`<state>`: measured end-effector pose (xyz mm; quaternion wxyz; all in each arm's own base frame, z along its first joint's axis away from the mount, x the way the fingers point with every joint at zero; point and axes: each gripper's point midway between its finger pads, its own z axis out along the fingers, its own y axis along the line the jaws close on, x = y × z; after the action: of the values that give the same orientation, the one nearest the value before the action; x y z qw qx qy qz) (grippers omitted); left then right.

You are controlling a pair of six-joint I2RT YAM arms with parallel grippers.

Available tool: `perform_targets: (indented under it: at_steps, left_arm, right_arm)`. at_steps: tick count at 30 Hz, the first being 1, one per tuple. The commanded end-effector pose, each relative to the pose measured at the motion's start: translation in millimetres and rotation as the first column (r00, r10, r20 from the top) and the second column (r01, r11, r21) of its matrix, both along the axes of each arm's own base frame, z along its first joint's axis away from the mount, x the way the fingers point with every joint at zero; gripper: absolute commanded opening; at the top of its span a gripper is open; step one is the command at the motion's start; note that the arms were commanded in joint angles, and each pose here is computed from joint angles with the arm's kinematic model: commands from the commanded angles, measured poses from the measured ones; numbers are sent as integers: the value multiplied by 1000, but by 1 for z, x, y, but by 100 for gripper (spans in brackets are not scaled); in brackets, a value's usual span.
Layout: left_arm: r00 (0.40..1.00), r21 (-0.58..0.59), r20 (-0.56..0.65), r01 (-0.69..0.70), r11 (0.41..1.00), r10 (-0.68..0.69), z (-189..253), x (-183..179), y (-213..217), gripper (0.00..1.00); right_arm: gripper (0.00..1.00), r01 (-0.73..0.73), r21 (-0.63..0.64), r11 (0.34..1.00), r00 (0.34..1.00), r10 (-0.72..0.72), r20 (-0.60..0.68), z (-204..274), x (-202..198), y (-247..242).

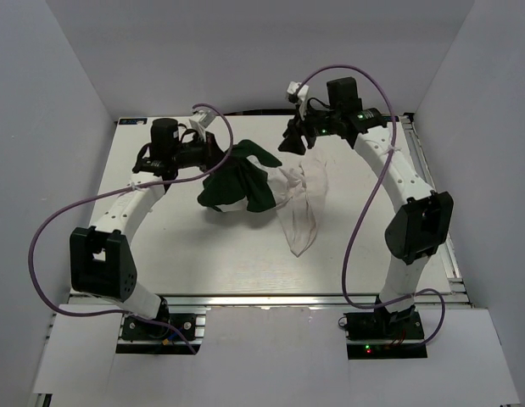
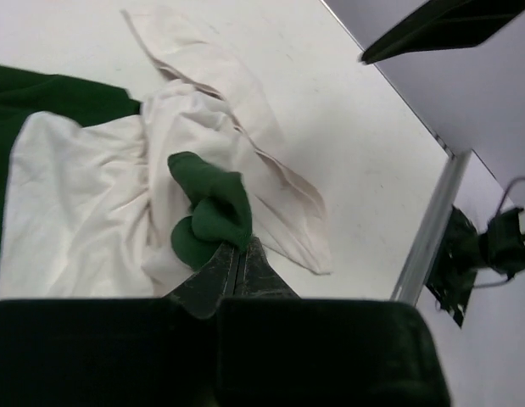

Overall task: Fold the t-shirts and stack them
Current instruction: Flatten out the tshirt

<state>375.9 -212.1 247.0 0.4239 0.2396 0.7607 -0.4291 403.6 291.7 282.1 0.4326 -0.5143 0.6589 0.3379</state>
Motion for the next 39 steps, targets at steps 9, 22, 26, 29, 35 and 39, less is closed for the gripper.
perform_targets:
  at_steps: [9, 22, 26, 29, 35, 39]
  left_arm:
    - [955, -48, 52, -288, 956, 290, 64, 24, 60, 0]
    - [866, -18, 72, -495, 869, 495, 72, 8, 120, 0]
    - [741, 10, 103, -668, 744, 663, 88, 14, 170, 0]
    - [680, -41, 174, -718, 695, 713, 125, 11, 187, 0]
    - [645, -99, 230, -729, 677, 728, 166, 10, 191, 0]
    - [640, -102, 235, -733, 673, 732, 168, 8, 192, 0]
  right_arm:
    - [61, 94, -95, 991, 993, -100, -65, -70, 5, -51]
    - [63, 262, -185, 947, 958, -279, -71, -119, 78, -85]
    - [62, 271, -166, 948, 951, -290, -105, -119, 82, -82]
    - [62, 249, -145, 957, 952, -270, -142, -119, 74, -77]
    - [62, 3, -32, 999, 980, -10, -200, -120, 7, -62]
    - [63, -197, 12, 980, 976, 198, -90, -113, -50, -59]
